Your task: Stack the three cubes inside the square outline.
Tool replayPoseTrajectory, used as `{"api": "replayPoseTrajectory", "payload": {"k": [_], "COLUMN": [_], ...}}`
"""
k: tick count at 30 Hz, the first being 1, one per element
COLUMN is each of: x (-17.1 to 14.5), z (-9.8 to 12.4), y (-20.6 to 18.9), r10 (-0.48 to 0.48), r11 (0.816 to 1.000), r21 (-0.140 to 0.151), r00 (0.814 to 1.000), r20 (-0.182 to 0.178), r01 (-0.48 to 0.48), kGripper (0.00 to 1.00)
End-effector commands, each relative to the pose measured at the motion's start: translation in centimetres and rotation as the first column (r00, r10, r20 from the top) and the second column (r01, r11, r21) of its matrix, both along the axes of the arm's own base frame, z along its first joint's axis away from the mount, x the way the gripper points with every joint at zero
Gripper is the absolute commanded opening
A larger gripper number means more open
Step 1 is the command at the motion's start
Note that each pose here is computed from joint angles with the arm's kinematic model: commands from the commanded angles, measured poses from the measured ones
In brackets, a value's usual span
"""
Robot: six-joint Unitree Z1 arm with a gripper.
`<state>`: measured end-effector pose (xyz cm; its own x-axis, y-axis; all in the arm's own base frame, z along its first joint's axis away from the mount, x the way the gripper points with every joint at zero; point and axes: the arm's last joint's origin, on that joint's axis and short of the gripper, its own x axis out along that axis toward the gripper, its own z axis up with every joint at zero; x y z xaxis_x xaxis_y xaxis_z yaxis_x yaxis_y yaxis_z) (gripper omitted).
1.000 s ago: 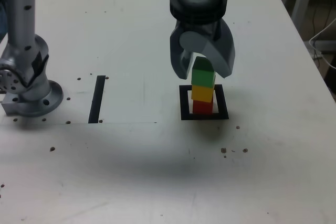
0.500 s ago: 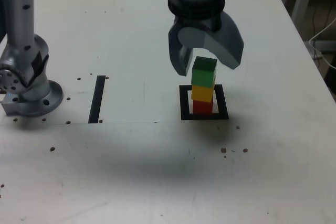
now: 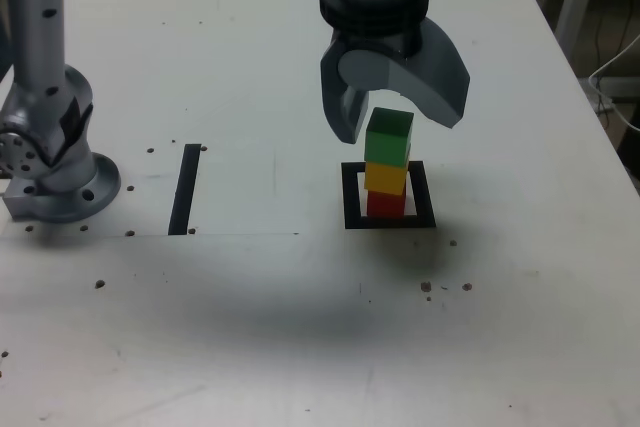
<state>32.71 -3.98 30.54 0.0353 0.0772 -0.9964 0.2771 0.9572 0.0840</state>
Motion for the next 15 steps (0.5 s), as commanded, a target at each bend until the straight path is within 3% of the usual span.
{"api": "replayPoseTrajectory", "payload": {"k": [1,9,15], "x": [-0.5,-4.8,-7.8], "z": [0.6,3.0,2.1], "y": [0.0,1.4,2.5], "r10": [-0.007,-0.018,-0.026], "r11": [1.000,1.000,0.999], "r21": [0.000,0.007,0.016], "r00": [1.000,0.999,0.991], "r20": [0.005,-0.034,-0.132], "r01": [0.007,0.018,0.028], "kGripper": [1.00,1.00,1.00]}}
